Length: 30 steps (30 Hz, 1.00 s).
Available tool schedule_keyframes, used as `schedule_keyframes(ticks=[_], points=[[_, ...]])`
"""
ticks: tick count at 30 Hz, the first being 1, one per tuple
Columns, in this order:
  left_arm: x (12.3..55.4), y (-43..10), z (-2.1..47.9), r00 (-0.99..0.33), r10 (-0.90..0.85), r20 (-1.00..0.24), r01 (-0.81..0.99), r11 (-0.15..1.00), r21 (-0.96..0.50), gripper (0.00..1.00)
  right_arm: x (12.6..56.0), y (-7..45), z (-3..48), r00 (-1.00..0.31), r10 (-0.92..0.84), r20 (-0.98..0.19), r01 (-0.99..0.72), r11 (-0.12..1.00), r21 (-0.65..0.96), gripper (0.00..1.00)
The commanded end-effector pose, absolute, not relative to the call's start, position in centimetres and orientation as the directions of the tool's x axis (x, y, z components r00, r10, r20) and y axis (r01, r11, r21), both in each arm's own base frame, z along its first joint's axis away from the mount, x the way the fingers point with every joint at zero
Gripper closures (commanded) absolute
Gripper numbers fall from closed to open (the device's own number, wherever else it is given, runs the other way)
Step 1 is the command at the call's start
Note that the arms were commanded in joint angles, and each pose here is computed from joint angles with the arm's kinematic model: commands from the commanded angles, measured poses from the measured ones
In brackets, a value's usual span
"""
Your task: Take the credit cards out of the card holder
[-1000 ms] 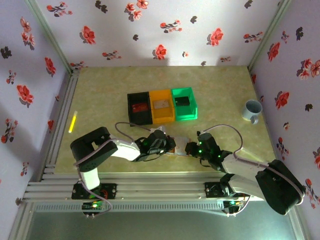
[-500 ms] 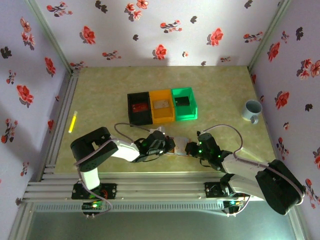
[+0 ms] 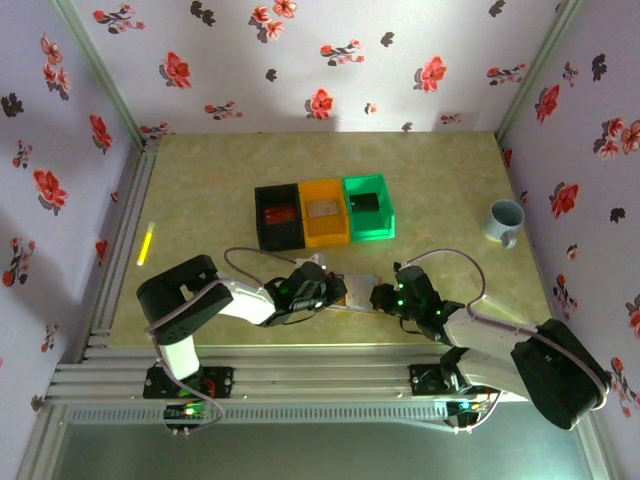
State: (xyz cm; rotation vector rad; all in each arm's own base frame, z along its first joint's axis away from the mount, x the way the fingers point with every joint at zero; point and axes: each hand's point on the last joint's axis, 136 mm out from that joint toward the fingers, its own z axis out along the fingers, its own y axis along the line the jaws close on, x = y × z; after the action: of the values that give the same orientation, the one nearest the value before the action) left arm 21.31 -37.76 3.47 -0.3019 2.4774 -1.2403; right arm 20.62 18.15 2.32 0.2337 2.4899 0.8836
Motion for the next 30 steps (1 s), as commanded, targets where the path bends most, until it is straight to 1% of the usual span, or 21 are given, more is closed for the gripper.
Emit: schedule_keyframes(ticks=[1,19,30], points=[[21.5,-36.4,2.7,-0.909,-0.352,-0.222,-0.051,0.624,-0.780,1.00,19.7,17.0,0.6,-0.882,0.317,-0.349,0.053,0.803,0.594,0.97],[22.0,-35.2,3.4,-0.898,-0.373,-0.232,-0.053,0.617,-0.785,1.00,19.7,17.2,0.9,-0.884,0.312,-0.347,0.047,0.800,0.598,0.97],[22.5,-34.0,5.2,-0.889,-0.368,-0.271,-0.021,0.626,-0.780,1.00,19.8,17.5,1.3,-0.892,0.293,-0.345,0.033,0.802,0.596,0.97]])
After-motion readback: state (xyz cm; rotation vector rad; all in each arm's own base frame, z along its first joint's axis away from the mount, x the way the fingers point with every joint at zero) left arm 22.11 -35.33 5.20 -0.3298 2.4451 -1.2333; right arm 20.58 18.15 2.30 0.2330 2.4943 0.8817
